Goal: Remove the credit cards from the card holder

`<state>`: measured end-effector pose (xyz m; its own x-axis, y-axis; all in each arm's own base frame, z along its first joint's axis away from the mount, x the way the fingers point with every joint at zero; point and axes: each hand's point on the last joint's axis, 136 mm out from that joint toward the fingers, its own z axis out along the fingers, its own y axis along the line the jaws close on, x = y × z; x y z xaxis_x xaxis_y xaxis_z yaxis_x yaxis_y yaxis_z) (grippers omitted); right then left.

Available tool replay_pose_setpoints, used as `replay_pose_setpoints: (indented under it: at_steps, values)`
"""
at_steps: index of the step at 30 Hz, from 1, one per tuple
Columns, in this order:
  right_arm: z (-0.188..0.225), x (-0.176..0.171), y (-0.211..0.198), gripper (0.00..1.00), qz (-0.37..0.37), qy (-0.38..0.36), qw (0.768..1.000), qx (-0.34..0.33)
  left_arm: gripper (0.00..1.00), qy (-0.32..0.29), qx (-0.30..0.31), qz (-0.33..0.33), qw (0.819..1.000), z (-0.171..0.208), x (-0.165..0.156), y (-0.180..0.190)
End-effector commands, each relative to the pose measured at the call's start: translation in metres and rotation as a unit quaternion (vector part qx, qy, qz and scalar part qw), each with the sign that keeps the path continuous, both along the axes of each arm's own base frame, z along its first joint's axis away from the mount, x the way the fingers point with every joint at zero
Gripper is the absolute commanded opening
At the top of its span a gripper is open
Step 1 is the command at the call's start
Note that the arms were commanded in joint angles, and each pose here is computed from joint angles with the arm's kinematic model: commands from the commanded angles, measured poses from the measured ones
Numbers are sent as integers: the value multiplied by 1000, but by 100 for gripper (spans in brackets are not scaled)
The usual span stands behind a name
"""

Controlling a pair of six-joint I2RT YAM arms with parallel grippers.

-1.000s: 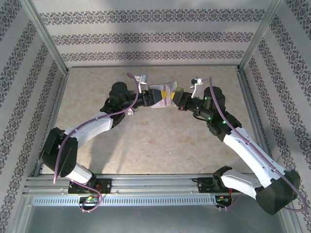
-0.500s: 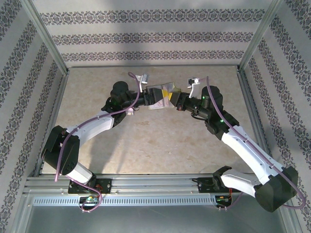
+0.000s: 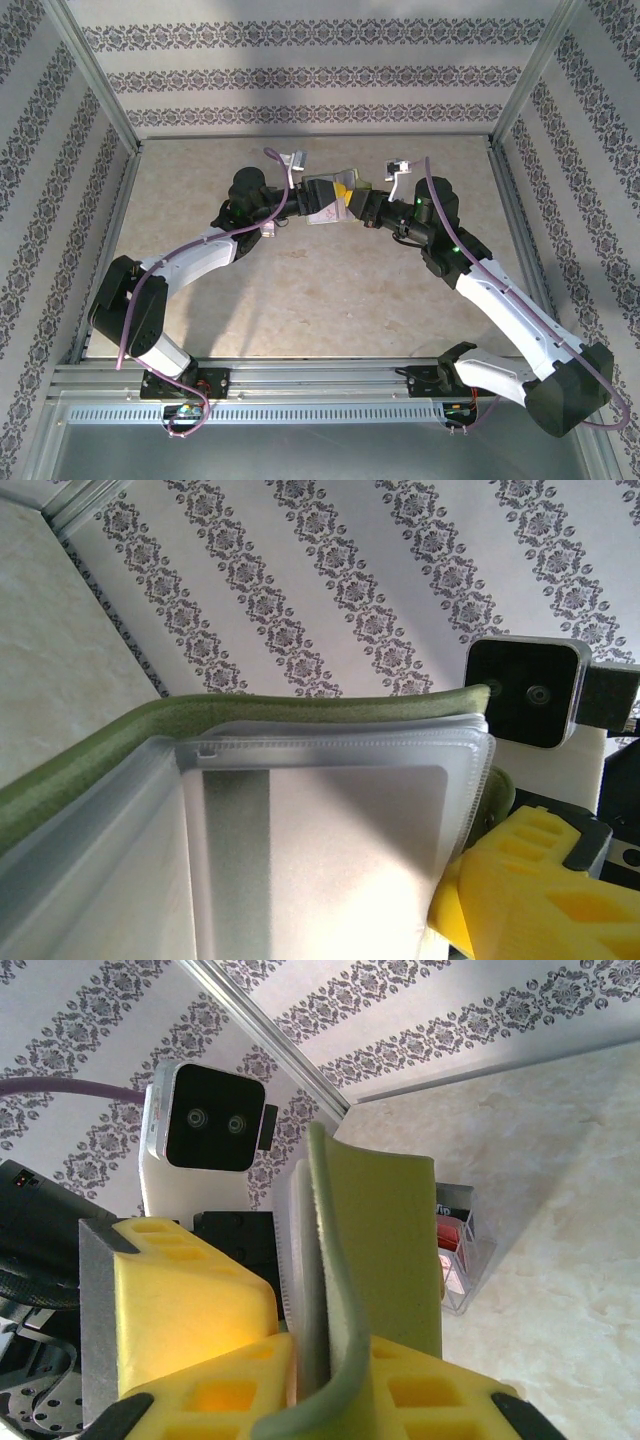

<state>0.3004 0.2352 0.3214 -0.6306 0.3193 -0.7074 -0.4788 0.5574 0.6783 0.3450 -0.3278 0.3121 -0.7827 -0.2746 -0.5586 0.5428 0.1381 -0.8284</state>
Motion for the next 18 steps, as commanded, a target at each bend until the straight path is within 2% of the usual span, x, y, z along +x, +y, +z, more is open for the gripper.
replay_pose_setpoints:
  at_steps: [1, 8, 18]
  values:
    - [21, -10, 6, 24, 26, -31, 999, 18, 77, -43, -31, -11, 999, 29, -6, -7]
    - [20, -13, 6, 27, 30, -31, 999, 18, 79, -44, -32, -9, 998, 31, -5, -7]
    - [26, -22, 9, 30, 52, -42, 997, 28, 69, -40, -28, -6, 999, 28, -4, -8]
